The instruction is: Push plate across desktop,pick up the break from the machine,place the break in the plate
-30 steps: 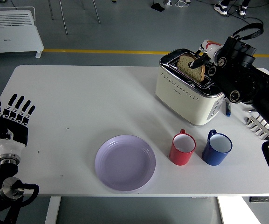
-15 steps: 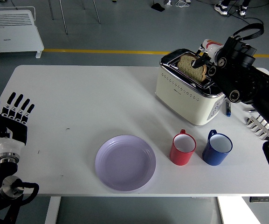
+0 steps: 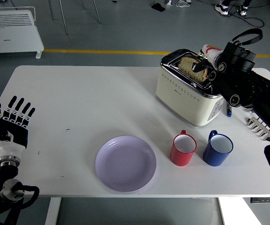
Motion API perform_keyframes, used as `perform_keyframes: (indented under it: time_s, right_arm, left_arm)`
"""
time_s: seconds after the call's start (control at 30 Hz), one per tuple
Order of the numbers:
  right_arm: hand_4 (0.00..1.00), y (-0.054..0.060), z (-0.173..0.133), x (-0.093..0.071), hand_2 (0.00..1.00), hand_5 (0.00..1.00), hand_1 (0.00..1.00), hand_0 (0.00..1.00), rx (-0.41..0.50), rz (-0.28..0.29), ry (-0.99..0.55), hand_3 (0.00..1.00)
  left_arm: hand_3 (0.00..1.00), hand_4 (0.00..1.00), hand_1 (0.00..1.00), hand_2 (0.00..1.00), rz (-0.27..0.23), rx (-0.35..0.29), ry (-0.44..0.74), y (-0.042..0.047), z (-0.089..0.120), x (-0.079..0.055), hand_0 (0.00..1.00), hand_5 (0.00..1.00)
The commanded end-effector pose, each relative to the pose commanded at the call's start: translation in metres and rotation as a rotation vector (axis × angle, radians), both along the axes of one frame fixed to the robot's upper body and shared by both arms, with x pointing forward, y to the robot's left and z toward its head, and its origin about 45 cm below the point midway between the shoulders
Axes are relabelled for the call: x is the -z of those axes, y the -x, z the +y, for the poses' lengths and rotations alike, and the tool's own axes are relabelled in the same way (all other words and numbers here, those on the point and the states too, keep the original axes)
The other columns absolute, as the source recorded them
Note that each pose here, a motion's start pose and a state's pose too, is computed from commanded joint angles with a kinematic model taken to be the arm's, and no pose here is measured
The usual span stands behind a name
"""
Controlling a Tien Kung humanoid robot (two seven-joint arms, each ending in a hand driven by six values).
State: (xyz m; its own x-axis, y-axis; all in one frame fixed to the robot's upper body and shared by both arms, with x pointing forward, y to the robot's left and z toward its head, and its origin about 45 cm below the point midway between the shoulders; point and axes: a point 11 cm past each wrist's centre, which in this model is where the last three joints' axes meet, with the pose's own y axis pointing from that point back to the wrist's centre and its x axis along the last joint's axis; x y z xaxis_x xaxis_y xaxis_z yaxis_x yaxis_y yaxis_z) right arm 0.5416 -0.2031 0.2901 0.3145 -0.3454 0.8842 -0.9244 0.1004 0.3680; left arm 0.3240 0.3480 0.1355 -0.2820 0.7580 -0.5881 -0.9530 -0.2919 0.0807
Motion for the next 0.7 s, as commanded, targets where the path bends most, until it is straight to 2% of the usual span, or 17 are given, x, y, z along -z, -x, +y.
perform_keyframes:
  time_s: [0.27,0.5,0.53,0.7]
  right_arm:
    - [0.479,-0.001,0.006,-0.008,0.456,0.184,0.416,0.339,-0.011,-0.035,0.008,0.491]
    - [0.457,0.000,0.020,-0.016,0.441,0.203,0.393,0.321,-0.050,-0.029,0.008,0.485]
    - [0.434,0.000,0.020,-0.017,0.427,0.237,0.380,0.313,-0.051,-0.028,0.008,0.479]
    - [0.434,0.001,0.034,-0.032,0.427,0.237,0.380,0.313,-0.094,-0.032,0.026,0.479]
  left_arm:
    - [0.783,0.579,0.763,0.804,0.002,-0.002,-0.002,0.0006,0.000,0.001,0.741,0.998]
    - [0.784,0.580,0.762,0.804,0.001,-0.001,-0.004,0.0001,0.000,0.000,0.741,0.998]
    - [0.783,0.580,0.762,0.804,0.001,0.000,-0.004,0.0001,0.000,0.000,0.741,0.998]
    - [0.783,0.580,0.762,0.804,0.001,-0.002,-0.004,0.0002,0.001,0.000,0.741,0.998]
